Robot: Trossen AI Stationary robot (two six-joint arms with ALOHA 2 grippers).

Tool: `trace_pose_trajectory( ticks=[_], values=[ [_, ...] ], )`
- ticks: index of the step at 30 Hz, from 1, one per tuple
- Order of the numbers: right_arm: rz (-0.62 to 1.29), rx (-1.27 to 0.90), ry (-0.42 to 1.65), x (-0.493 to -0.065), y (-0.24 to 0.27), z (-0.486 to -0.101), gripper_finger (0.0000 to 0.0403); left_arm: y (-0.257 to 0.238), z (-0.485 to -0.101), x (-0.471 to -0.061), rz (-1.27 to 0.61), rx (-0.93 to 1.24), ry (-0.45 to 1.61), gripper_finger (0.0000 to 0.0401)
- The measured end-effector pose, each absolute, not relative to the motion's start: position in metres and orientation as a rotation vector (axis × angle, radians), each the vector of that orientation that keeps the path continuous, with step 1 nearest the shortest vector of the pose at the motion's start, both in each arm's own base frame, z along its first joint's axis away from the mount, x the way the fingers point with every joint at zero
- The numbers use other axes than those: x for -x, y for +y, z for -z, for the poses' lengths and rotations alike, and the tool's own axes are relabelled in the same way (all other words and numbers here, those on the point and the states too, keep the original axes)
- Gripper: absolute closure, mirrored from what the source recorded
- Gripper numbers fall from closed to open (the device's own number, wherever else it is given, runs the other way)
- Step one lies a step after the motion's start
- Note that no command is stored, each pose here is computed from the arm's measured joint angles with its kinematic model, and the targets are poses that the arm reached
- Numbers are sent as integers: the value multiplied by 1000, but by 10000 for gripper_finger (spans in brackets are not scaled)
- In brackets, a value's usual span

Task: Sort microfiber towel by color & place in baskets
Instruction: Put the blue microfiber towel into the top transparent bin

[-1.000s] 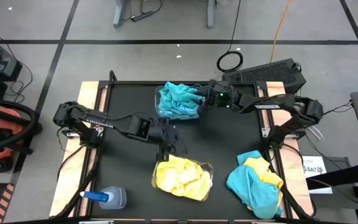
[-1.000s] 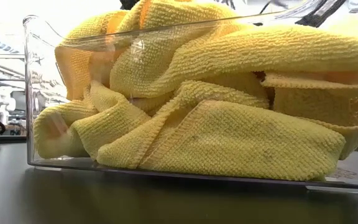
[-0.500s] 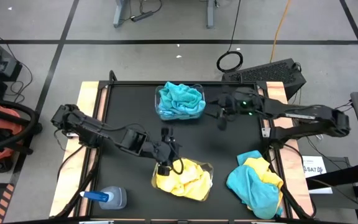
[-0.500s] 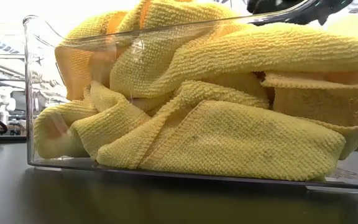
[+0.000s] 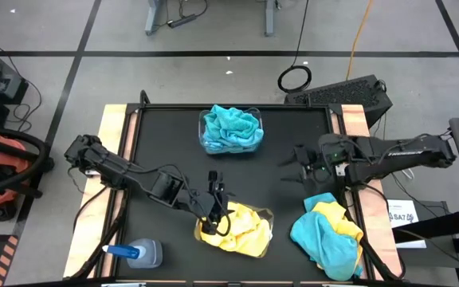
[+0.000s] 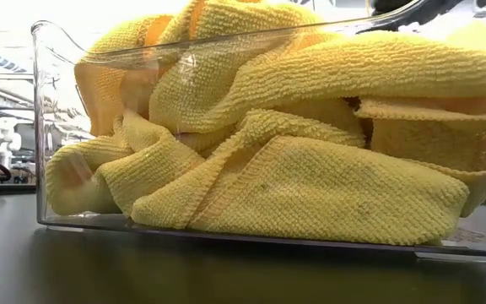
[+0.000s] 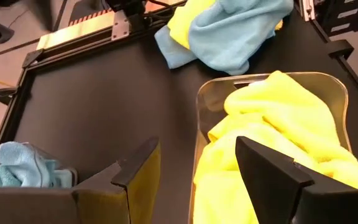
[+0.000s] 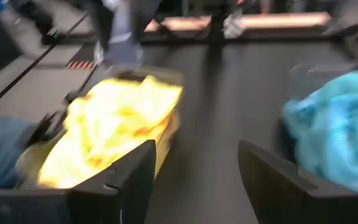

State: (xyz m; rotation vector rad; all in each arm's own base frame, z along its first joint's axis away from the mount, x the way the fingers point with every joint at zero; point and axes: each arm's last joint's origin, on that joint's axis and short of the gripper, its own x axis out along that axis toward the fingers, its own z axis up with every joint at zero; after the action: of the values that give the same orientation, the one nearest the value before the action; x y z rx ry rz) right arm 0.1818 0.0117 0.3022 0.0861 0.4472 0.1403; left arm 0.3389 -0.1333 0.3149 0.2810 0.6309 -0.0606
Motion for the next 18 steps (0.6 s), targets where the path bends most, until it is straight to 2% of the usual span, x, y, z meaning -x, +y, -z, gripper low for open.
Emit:
trace_pose_trajectory(
  ticks=[18],
  values=[
    [-375, -296, 772, -155, 79, -282, 183, -138, -294, -337, 78, -284, 631, 186]
  ],
)
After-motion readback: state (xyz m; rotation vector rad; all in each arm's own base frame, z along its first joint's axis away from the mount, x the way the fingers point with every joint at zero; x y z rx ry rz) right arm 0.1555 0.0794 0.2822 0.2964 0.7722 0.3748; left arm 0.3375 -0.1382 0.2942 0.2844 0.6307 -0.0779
